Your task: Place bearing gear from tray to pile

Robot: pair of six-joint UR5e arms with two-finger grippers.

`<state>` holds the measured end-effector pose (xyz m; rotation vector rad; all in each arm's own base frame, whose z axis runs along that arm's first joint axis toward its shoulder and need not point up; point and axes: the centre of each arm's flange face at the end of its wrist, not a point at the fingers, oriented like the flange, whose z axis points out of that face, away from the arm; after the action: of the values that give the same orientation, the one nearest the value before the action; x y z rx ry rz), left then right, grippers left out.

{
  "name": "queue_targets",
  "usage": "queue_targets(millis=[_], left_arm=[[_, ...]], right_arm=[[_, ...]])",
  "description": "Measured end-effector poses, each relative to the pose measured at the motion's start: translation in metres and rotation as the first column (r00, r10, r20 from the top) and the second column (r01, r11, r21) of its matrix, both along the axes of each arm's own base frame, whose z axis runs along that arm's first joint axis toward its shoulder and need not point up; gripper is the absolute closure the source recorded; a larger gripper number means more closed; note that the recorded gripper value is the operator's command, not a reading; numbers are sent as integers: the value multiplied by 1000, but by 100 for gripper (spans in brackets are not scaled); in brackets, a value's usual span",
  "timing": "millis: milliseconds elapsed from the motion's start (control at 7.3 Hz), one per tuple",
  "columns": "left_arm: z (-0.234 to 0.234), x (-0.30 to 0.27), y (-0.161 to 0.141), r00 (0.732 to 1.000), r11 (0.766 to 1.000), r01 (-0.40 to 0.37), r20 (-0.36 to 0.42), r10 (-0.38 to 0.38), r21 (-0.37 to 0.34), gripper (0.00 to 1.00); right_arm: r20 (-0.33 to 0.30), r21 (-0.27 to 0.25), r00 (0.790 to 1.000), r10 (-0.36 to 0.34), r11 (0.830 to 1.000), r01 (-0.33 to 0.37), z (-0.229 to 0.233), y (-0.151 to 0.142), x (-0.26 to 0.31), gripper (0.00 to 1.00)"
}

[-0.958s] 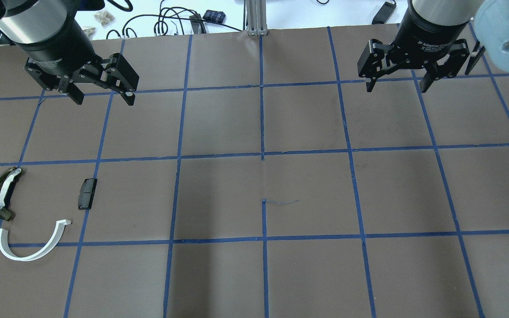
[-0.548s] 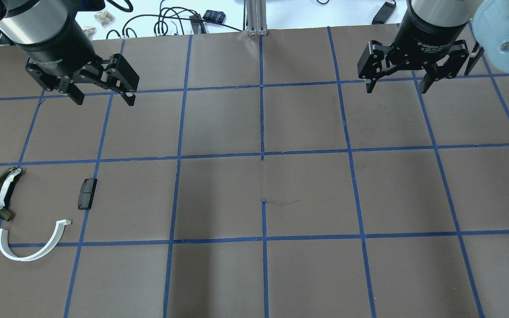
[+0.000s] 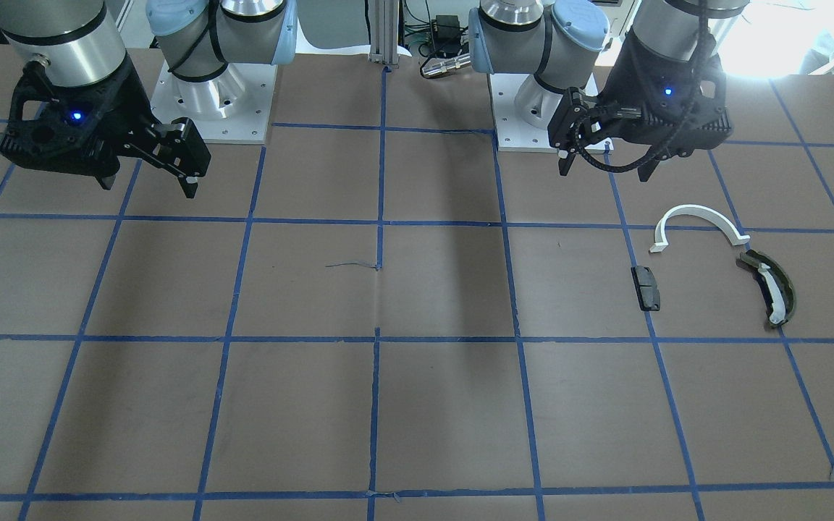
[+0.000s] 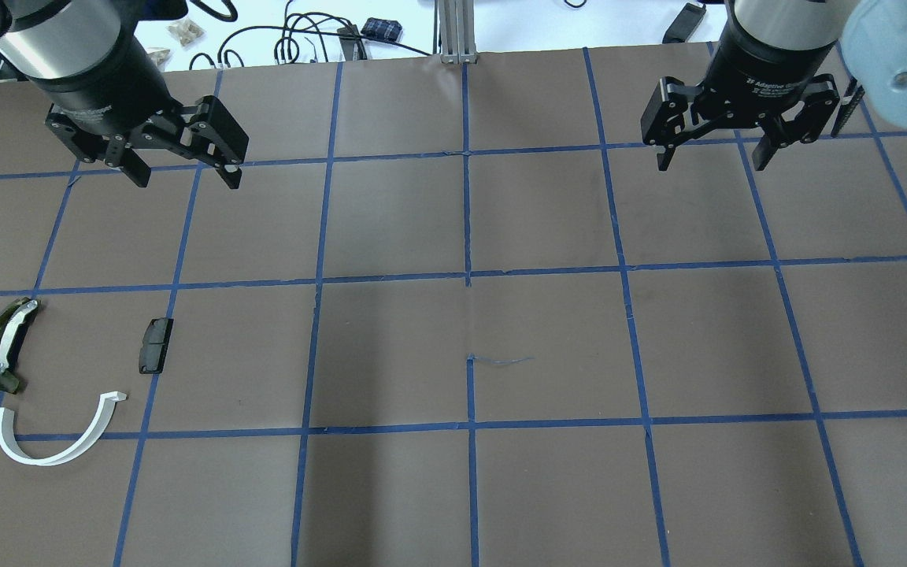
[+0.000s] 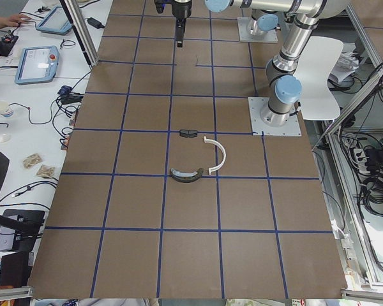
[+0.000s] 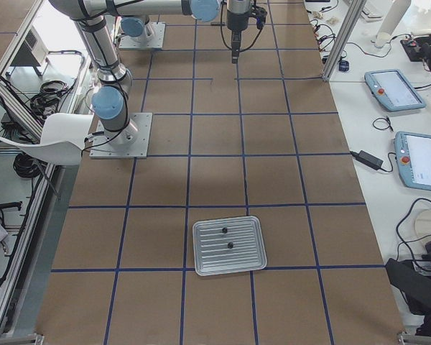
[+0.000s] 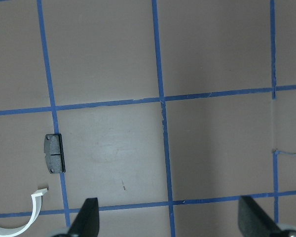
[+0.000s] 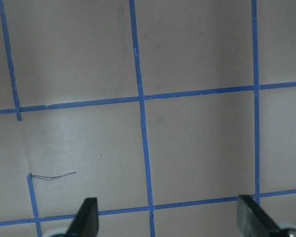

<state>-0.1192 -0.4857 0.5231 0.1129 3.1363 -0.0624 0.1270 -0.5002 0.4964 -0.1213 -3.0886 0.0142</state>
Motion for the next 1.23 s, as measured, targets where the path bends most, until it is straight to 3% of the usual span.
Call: queue_targets(millis=[685, 1232], left_arm=[[0, 0, 1, 1000, 1000, 0, -2, 0, -1, 0], [-3, 0, 2, 1000, 1000, 0, -3, 0, 5, 0]], right_arm=[[6, -2, 998, 60, 998, -60, 1, -1, 1, 0], [-20, -3, 985, 169, 986, -169, 4, -12, -21, 0]])
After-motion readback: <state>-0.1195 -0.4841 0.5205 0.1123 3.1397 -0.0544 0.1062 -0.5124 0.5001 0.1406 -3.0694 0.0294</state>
